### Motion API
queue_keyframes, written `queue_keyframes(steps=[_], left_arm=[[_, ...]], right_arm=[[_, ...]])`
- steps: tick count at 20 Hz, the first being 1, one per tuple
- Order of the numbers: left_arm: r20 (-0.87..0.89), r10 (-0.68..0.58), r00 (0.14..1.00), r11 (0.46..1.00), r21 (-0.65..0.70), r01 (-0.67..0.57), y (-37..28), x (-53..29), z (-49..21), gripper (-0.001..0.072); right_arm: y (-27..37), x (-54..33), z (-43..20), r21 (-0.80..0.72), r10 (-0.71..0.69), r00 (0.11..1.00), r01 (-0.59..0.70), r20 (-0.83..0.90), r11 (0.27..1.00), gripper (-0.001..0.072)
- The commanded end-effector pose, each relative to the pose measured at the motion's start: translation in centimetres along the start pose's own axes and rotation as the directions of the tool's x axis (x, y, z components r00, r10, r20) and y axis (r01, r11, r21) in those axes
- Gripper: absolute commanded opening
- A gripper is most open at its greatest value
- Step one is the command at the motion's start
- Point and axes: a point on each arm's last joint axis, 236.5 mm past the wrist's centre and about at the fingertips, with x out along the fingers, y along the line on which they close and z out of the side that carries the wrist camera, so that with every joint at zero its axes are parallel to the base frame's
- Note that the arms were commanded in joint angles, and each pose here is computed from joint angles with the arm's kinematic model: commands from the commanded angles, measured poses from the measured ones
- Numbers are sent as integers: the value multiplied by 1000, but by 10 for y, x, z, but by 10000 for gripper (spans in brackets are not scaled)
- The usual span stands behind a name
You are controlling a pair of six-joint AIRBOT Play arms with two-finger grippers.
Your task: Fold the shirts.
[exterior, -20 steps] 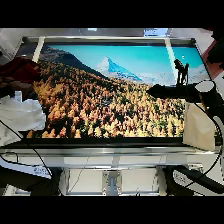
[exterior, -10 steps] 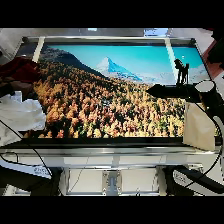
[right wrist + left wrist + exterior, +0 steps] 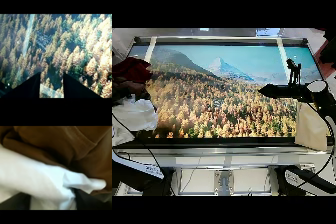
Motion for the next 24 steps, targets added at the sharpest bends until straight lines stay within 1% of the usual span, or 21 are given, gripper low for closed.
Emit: queue_keyframes(steps=[1,3,6,7,8,9,10,11,12,13,14,15,16,17,18,20,22,24], left_arm=[[-64,-48,997,999,2,48,-15,17,-14,21],[-48,-74,996,996,44,76,-19,1,-3,13],[27,-134,991,987,89,131,-25,-57,28,13],[65,-187,980,979,89,181,-34,-85,39,12],[113,-284,952,957,97,274,-51,-120,48,13],[153,-421,894,906,124,406,-79,-161,53,13],[183,-574,798,818,168,549,-110,-206,53,13],[194,-715,672,699,228,677,-142,-254,48,13],[181,-831,526,556,300,775,-173,-304,38,13],[149,-900,409,435,351,830,-197,-343,24,12],[90,-944,319,328,387,862,-221,-375,3,12],[15,-962,271,253,410,876,-242,-395,-21,13],[-84,-964,251,191,434,880,-265,-406,-53,13],[-179,-952,248,143,455,879,-287,-412,-84,13],[-256,-928,270,116,491,864,-309,-415,-116,12],[-339,-874,347,91,588,804,-353,-414,-173,13],[-361,-833,419,71,681,729,-392,-408,-218,13],[-349,-805,480,74,744,664,-429,-398,-257,17]], right_arm=[[0,0,1,1,1,1000,-1,3,1000,343],[1,0,1,1,1,1000,-1,3,1000,343],[4,0,3,10,15,1000,-15,11,1000,343],[6,0,5,17,22,1000,-23,19,1000,343],[7,-1,9,24,27,999,-28,36,999,342],[7,-1,15,33,28,998,-30,61,999,342],[5,-2,21,40,24,996,-27,88,999,341],[4,-2,27,46,18,994,-23,112,999,340],[2,-4,33,43,6,991,-12,135,999,332],[1,-7,40,32,-4,988,-1,154,999,332],[2,-13,49,18,-10,984,7,176,1000,332],[2,-21,59,7,-15,980,14,197,1000,332],[2,-33,70,-4,-18,975,20,219,1000,332],[1,-46,81,-14,-24,969,28,245,1000,333],[-2,-63,94,-20,-34,960,41,279,999,333],[-7,-98,114,-27,-61,936,75,346,997,333],[-14,-130,125,-24,-91,914,109,395,994,333],[-23,-145,122,-11,-112,915,126,388,992,333]])
